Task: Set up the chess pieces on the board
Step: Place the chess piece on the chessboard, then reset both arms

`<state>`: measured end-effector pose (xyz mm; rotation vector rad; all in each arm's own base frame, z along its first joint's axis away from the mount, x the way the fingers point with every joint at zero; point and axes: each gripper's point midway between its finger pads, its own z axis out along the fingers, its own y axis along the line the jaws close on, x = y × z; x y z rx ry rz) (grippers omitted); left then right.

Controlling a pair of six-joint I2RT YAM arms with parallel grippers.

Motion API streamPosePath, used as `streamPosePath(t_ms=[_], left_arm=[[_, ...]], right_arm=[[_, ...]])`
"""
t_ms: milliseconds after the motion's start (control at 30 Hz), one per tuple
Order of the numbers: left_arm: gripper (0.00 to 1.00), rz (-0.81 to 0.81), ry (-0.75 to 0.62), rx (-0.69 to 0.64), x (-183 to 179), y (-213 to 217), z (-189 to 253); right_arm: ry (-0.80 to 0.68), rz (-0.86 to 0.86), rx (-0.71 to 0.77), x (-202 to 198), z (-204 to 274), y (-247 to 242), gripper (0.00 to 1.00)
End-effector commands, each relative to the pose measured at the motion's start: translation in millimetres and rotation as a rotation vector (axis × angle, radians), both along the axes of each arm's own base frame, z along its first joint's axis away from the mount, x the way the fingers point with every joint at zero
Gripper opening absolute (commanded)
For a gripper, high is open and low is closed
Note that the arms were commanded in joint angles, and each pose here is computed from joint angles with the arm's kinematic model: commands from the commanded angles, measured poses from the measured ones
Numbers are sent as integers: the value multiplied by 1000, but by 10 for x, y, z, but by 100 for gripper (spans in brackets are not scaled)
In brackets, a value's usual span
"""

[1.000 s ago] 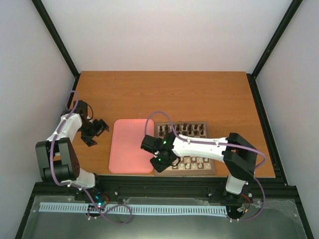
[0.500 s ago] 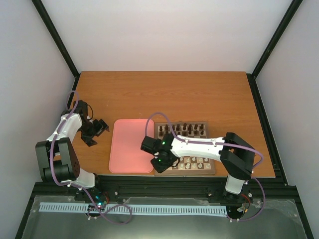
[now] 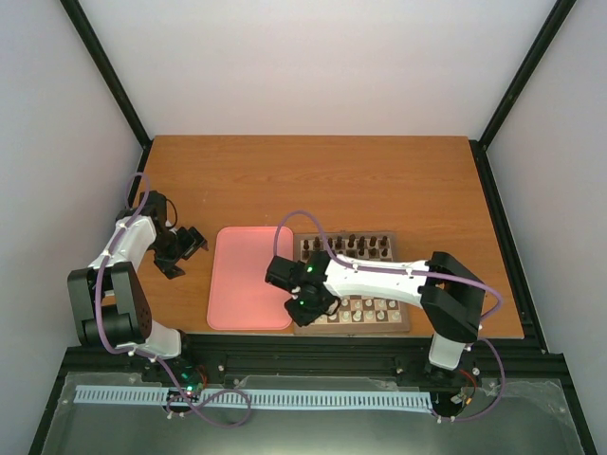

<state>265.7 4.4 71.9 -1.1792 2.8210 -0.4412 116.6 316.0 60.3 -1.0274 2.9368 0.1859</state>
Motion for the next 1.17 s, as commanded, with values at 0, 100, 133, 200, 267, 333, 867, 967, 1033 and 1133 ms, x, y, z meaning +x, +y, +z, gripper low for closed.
streamPosePath(t_ms=[0, 100, 133, 200, 267, 333, 867, 967, 1033, 1133], left_arm=[[100, -1, -32, 11, 106, 15, 88], [100, -1, -34, 11, 104, 15, 93], [100, -1, -35, 11, 103, 13, 99], [100, -1, -36, 12, 105, 17, 101], [100, -2, -37, 11, 110, 15, 103], [100, -5, -43, 11, 118, 15, 118], [100, -7, -84, 77, 154, 115, 487], [100, -8, -106, 88, 167, 131, 591], [100, -15, -128, 99, 182, 139, 672], [100, -21, -169, 111, 221, 153, 807]], right_arm=[[-33, 19, 50, 45, 294, 100, 23], [-42, 19, 54, 53, 429, 90, 26], [-47, 18, 53, 58, 474, 76, 27], [-74, 10, 47, 89, 579, 29, 33], [-103, -1, 53, 128, 695, -4, 52], [-118, -11, 65, 172, 791, -17, 63], [-222, -229, 239, 1191, 1246, -329, 100], [-246, -247, 228, 1293, 1253, -412, 100], [-243, -233, 216, 1300, 1212, -432, 100], [-258, -233, 208, 1325, 1194, -454, 100]])
